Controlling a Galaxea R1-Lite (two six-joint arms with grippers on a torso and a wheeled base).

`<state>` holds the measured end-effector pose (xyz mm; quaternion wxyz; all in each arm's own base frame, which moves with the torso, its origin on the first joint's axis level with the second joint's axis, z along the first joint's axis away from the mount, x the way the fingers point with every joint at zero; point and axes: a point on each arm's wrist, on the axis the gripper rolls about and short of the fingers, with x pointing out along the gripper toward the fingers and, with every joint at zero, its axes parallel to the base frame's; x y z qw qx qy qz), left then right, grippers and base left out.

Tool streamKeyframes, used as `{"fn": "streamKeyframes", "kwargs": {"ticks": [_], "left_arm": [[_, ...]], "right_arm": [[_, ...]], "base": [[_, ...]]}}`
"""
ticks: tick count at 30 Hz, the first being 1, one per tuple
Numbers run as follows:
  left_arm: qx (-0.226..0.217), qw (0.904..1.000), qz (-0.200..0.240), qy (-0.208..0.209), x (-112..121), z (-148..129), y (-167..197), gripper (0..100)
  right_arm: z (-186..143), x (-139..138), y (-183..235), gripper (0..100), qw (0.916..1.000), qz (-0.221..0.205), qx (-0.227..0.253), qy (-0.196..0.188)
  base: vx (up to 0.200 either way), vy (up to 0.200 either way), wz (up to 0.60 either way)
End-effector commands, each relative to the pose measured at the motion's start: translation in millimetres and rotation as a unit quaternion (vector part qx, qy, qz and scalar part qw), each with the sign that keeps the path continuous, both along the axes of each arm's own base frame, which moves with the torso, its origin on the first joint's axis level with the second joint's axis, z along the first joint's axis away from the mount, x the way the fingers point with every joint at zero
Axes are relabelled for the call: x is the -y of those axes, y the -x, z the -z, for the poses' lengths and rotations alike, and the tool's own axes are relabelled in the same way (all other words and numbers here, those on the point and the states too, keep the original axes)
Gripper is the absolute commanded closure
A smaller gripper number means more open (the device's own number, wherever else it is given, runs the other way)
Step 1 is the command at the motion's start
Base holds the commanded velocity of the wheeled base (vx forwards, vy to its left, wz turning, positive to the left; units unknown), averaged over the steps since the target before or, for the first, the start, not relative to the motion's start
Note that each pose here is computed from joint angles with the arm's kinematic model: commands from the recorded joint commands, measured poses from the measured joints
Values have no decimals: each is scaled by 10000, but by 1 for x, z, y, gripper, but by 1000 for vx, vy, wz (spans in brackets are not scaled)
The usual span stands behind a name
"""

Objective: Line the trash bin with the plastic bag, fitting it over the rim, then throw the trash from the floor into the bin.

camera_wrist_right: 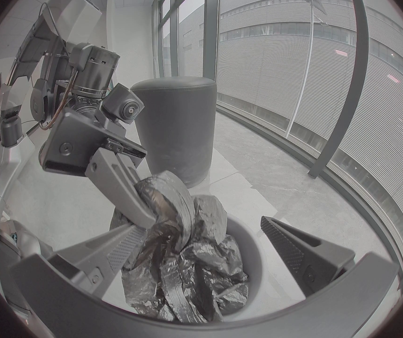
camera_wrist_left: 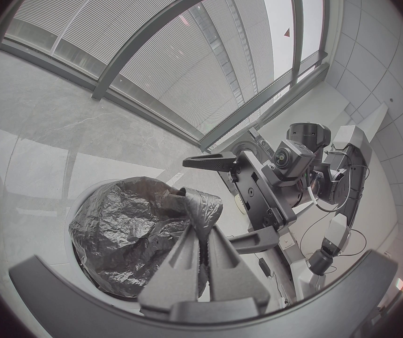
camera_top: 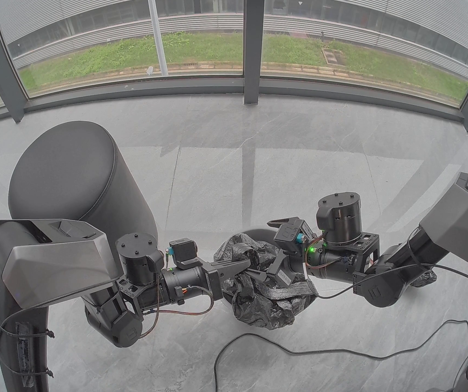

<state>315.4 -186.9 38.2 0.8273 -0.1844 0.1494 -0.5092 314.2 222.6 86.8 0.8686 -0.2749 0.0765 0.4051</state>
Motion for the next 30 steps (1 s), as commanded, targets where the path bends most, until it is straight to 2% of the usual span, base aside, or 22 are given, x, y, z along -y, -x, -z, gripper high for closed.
{"fn": "streamKeyframes", "kwargs": {"ticks": [1,14,30], "left_arm": [[56,10000,-7,32,-1,-5,1,100],[69,10000,-7,40,-1,-6,0,100],[214,9995,51,220,1,-26,5,100]], "right_arm": [[6,-3,-16,0,9999,114,54,-22],[5,13,-28,0,9992,378,81,-24],[47,3,-40,0,9985,458,-205,201]], "base": [[0,0,0],[0,0,0],[0,0,0]]}}
